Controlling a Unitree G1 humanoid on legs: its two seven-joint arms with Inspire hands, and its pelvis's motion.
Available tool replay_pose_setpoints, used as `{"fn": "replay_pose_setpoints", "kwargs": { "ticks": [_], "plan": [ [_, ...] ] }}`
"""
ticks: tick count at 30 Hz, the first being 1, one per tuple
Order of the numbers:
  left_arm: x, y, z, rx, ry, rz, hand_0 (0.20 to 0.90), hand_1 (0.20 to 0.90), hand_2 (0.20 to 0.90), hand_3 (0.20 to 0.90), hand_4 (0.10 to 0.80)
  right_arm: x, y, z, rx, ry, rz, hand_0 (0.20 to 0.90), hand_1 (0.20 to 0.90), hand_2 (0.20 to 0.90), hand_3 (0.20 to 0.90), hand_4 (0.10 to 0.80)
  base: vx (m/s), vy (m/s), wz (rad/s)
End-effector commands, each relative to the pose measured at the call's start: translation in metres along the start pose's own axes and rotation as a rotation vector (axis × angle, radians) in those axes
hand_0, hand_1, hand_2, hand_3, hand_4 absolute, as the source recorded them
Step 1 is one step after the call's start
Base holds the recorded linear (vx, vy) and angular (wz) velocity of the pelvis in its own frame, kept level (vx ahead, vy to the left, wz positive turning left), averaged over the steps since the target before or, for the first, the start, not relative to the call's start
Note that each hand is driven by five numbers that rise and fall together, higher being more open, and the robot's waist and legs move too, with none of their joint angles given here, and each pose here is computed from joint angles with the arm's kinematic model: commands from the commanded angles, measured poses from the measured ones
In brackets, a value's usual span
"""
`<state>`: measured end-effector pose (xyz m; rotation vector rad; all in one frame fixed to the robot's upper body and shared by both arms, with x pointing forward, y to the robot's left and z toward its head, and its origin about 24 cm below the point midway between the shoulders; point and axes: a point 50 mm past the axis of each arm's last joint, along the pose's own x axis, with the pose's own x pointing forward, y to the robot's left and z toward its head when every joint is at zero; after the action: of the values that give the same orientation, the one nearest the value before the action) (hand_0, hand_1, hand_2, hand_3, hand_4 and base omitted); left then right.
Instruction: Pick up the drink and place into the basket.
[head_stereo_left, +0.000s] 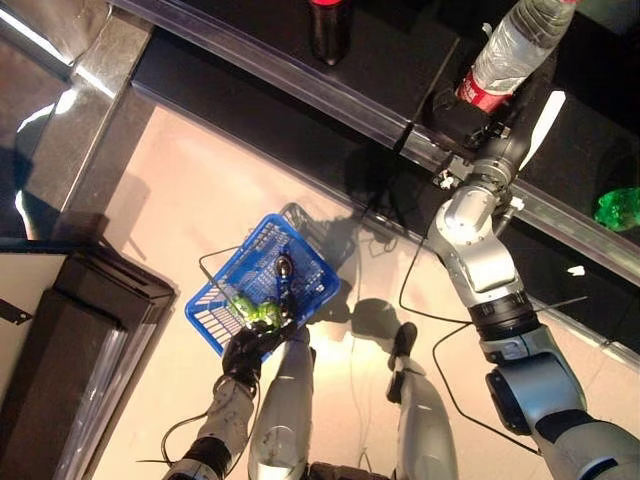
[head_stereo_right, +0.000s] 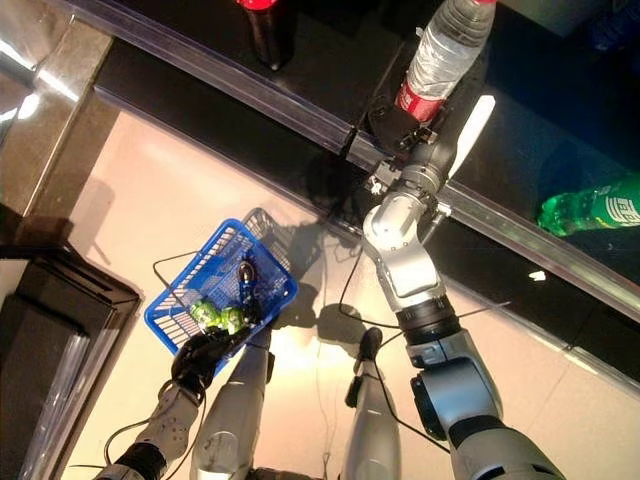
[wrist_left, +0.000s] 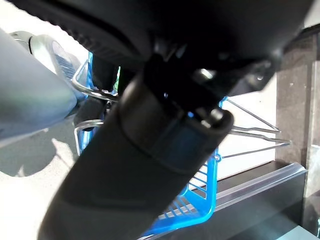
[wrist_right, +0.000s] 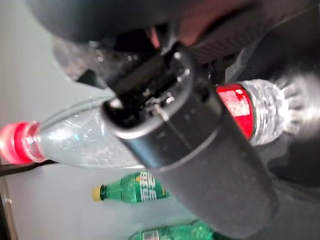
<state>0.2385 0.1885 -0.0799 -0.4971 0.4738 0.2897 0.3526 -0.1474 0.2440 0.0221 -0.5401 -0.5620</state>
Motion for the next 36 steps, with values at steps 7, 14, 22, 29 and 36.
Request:
{"fn": "replay_pose_setpoints", "kwargs": {
  "ticks": [7, 14, 22, 29, 36],
  "plan": [
    [-0.011, 0.000, 0.011, 0.018, -0.089, -0.098, 0.300, 0.300, 0.300, 0.200, 0.100, 0.024, -0.006, 0.081, 0.123, -0.322, -0.004, 0.900, 0.900, 0.900, 0.900, 0.800, 0.007, -0.003, 0.02],
    [-0.011, 0.001, 0.014, 0.021, -0.091, -0.102, 0.300, 0.300, 0.300, 0.200, 0.100, 0.041, -0.018, 0.076, 0.090, -0.271, -0.140, 0.300, 0.300, 0.300, 0.200, 0.100, 0.000, 0.000, 0.00],
    [-0.010, 0.004, 0.019, 0.022, -0.096, -0.107, 0.300, 0.300, 0.300, 0.200, 0.100, 0.058, -0.025, 0.071, 0.042, -0.231, -0.186, 0.300, 0.300, 0.300, 0.200, 0.100, 0.000, 0.000, 0.00],
    [-0.009, 0.004, 0.021, 0.025, -0.103, -0.114, 0.300, 0.300, 0.300, 0.200, 0.100, 0.066, -0.028, 0.064, 0.002, -0.210, -0.190, 0.300, 0.300, 0.300, 0.200, 0.100, -0.006, -0.002, 0.01],
    [-0.008, 0.004, 0.024, 0.022, -0.109, -0.118, 0.300, 0.300, 0.300, 0.200, 0.100, 0.068, -0.028, 0.062, -0.002, -0.213, -0.179, 0.300, 0.300, 0.300, 0.200, 0.100, -0.014, 0.003, 0.05]
  ]
}}
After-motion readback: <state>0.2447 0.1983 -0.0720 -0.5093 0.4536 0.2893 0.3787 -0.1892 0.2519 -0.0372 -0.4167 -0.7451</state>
